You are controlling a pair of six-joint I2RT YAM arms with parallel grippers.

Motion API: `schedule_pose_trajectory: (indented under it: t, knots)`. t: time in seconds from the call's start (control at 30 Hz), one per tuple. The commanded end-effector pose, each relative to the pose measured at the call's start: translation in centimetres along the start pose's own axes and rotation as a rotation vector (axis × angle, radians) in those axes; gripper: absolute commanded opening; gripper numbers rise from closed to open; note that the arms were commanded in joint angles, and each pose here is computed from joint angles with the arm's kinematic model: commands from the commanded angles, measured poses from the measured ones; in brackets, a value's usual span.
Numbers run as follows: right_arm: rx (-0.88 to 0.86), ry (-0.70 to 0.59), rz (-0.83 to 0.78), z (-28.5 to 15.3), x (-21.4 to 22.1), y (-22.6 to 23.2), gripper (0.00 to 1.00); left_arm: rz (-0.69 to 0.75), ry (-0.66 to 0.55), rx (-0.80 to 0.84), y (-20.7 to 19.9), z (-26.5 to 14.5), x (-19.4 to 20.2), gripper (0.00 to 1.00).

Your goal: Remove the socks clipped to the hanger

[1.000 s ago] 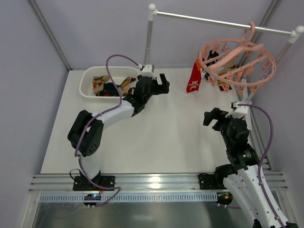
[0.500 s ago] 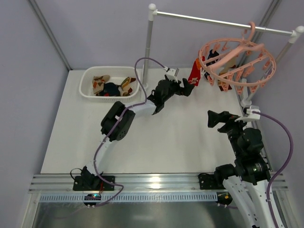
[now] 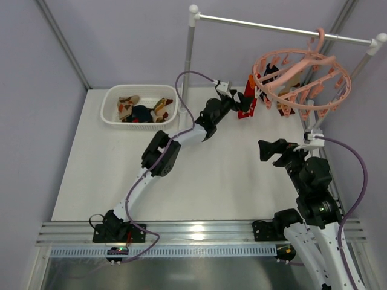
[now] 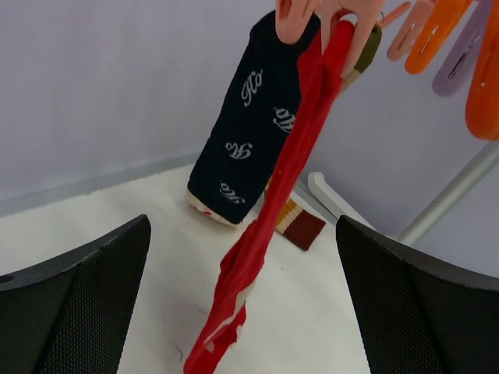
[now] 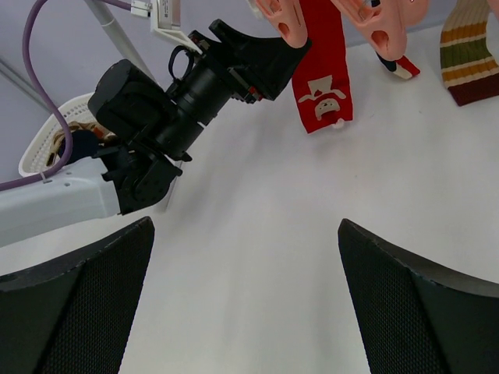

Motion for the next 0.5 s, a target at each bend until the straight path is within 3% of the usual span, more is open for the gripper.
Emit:
schedule_pose_trajectory:
  t: [0.0, 0.07, 0.23, 0.33, 0.37, 0.47]
  knots:
    - [-0.037, -0.032, 0.012, 0.8, -0.7, 0.4, 1.00, 0.034, -0.094, 0.014, 0.4, 1.4, -1.1, 1.00]
    - [-0.036, -0.025, 0.012, 1.3, -0.5, 0.4, 1.00, 0.029, -0.081, 0.064, 0.3, 1.9, -0.5, 0.99]
    - [-0.065, -0.006, 0.003, 2.0, -0.1, 0.6, 1.00, 0.008, -0.076, 0.119, 0.3, 2.1, 0.5, 0.74]
    - [-0.057, 0.000, -0.001, 2.2, 0.2, 0.5, 1.00, -0.007, -0.062, 0.159, 0.1, 2.1, 0.8, 0.49]
    - [-0.057, -0.001, 0.000, 2.3, 0.2, 0.5, 0.99, -0.019, -0.064, 0.179, -0.2, 2.1, 0.9, 0.35]
    - [-0.054, -0.002, -0.006, 2.2, 0.3, 0.4, 1.00, -0.037, -0.067, 0.212, -0.7, 2.0, 0.7, 0.14]
Point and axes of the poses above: each gripper's point midway between its finger pads, its own z axis out along the fingers, its own y axis along the line the jaws close on, x = y × z, the point moved 10 cm from there along -z, back along the fingers, and after that the axes turned 10 degrees about -z, right-handed, at the moved point
